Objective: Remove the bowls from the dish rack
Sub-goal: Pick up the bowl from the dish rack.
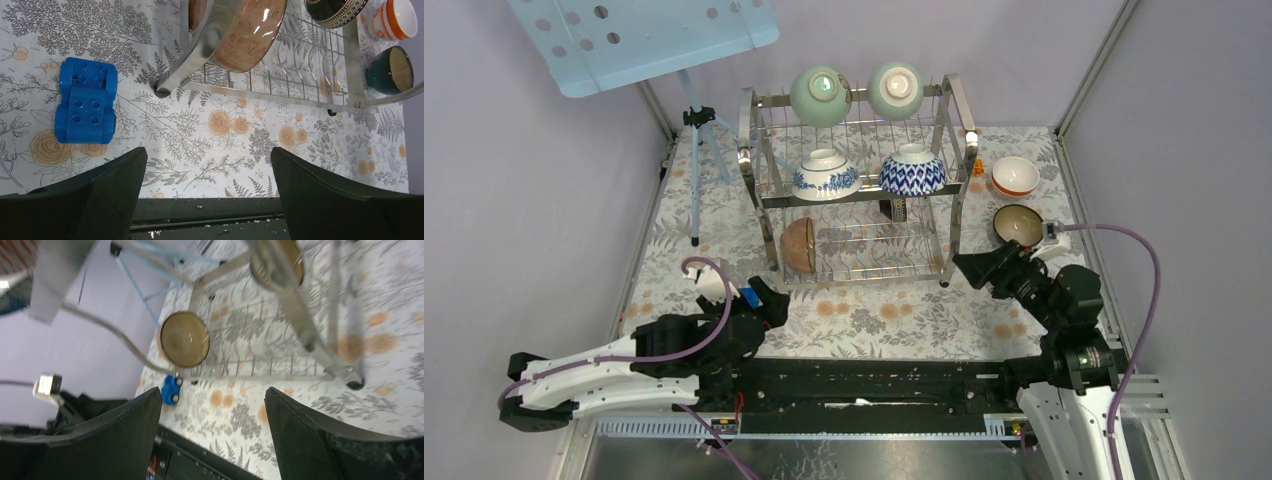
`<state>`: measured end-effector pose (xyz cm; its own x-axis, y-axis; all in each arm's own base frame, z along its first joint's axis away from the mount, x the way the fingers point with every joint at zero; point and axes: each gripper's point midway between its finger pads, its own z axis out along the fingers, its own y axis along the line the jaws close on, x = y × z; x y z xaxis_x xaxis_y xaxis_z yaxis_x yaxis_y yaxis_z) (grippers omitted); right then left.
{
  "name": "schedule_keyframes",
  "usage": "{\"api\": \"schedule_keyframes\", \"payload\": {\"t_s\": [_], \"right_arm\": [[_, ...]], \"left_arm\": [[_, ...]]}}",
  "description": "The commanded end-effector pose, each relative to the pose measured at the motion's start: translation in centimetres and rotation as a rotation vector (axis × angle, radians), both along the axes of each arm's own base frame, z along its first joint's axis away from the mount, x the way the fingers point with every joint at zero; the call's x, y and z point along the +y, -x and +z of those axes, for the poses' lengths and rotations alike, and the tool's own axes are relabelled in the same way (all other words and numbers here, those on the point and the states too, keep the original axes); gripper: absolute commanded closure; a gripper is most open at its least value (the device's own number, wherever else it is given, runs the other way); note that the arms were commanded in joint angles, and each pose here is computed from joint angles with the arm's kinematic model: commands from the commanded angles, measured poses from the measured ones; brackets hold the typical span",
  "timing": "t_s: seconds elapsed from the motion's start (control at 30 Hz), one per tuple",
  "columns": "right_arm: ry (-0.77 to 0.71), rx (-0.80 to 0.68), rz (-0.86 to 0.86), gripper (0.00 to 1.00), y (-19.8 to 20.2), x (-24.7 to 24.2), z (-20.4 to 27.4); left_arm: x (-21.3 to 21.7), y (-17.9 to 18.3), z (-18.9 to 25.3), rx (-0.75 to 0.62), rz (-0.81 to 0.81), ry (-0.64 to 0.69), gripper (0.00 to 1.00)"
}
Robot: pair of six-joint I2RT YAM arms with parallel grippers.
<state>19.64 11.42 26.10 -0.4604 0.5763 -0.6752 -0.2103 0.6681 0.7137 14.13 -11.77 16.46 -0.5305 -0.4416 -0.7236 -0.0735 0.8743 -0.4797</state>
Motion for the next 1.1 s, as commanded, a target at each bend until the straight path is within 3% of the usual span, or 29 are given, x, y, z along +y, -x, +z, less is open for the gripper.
{"api": "schedule_keyframes", "payload": {"t_s": [0.0, 0.2, 0.57, 0.9, 1.07], "right_arm": [[-0.055, -0.067, 0.268, 0.19, 2.9, 3.7, -0.4], [-0.049, -0.127, 0.328, 0.18, 3.7, 4.5, -0.7], [0.027, -0.089, 0.398, 0.21, 1.6, 6.8, -3.3], [0.184, -0.136, 0.503, 0.24, 3.9, 12.8, -7.7], [0.286, -0.239, 0.521, 0.26, 5.3, 16.1, -9.2]], "left_arm": [[0.3, -0.5, 1.4, -0.038, 0.039, 0.067, 0.01], [0.6, -0.5, 0.8, -0.033, 0.071, 0.112, 0.01], [0.4, -0.7, 0.5, -0.024, 0.096, 0.090, 0.01], [1.1, -0.8, 0.3, -0.030, 0.112, 0.083, 0.01], [1.5, -0.7, 0.5, -0.038, 0.110, 0.087, 0.01]]}}
